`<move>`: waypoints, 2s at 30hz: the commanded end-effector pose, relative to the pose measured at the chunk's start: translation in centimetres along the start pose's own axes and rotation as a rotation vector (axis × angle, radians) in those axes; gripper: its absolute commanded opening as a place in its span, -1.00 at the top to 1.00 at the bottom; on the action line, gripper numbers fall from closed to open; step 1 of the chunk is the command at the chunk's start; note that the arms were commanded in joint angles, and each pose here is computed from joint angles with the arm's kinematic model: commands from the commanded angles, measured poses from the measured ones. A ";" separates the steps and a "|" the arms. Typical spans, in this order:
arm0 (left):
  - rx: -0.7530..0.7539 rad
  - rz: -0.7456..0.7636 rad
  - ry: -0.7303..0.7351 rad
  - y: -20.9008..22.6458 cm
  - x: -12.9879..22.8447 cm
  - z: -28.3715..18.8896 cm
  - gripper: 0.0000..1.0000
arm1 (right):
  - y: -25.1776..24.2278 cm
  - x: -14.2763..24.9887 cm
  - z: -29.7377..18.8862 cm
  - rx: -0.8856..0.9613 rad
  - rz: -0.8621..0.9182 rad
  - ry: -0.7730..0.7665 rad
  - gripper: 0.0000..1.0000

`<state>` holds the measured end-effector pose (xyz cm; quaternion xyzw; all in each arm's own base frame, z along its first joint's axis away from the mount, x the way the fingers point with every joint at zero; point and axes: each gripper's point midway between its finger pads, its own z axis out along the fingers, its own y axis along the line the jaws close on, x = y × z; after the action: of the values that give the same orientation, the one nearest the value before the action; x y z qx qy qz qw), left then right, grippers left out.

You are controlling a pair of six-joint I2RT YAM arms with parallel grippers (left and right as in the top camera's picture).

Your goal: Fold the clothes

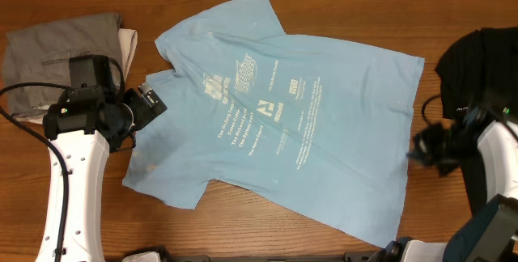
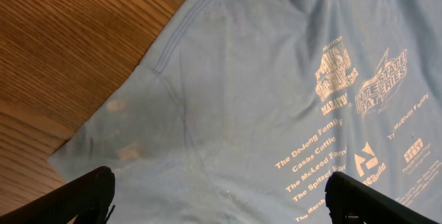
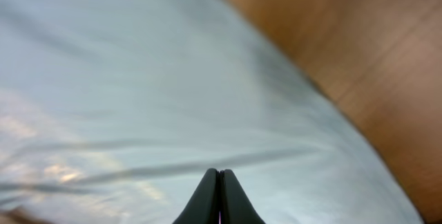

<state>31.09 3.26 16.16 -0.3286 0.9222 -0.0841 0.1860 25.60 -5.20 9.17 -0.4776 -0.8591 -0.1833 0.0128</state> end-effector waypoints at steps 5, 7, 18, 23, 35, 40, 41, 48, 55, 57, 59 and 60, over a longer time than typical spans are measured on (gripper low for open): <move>0.005 0.015 0.010 -0.2 0.2 0.2 -0.99 | 11.2 1.3 -4.9 -0.185 -0.385 -0.104 0.92; 0.005 0.015 0.010 -0.2 0.2 0.2 -1.00 | 14.3 2.5 -5.6 -0.219 -0.481 -0.124 0.92; 0.005 0.015 0.010 -0.2 0.2 0.2 -1.00 | 31.0 6.3 -0.4 -0.337 -0.862 -0.151 0.93; 0.005 0.014 0.010 -0.2 0.2 0.2 -1.00 | 36.9 4.9 3.9 -0.366 -0.909 -0.282 0.92; 0.005 0.015 0.010 -0.2 0.2 0.2 -1.00 | 42.3 6.9 11.3 -0.412 -1.091 -0.429 0.92; 0.005 0.014 0.010 -0.2 0.2 0.2 -0.99 | 44.2 6.9 9.2 -0.440 -1.137 -0.489 0.93; 0.005 0.015 0.010 -0.2 0.2 0.2 -0.99 | 44.4 6.7 9.0 -0.441 -1.140 -0.502 0.93; 0.005 0.015 0.010 -0.2 0.2 0.2 -1.00 | 44.4 6.5 13.2 -0.416 -1.147 -0.499 0.93; 0.005 0.015 0.010 -0.2 0.2 0.2 -1.00 | 43.8 6.3 18.8 -0.427 -1.160 -0.437 0.93; 0.005 0.015 0.010 -0.2 0.2 0.2 -1.00 | 43.4 6.1 19.8 -0.414 -1.158 -0.429 0.93; 0.005 0.015 0.010 -0.2 0.2 0.2 -1.00 | 43.2 6.1 20.2 -0.407 -1.158 -0.423 0.93; 0.005 0.014 0.010 -0.2 0.2 0.2 -1.00 | 43.1 6.1 20.5 -0.404 -1.158 -0.420 0.93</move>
<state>31.09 3.27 16.16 -0.3286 0.9221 -0.0840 0.1862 60.67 26.45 3.24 0.0376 -0.9173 -0.2120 -0.3350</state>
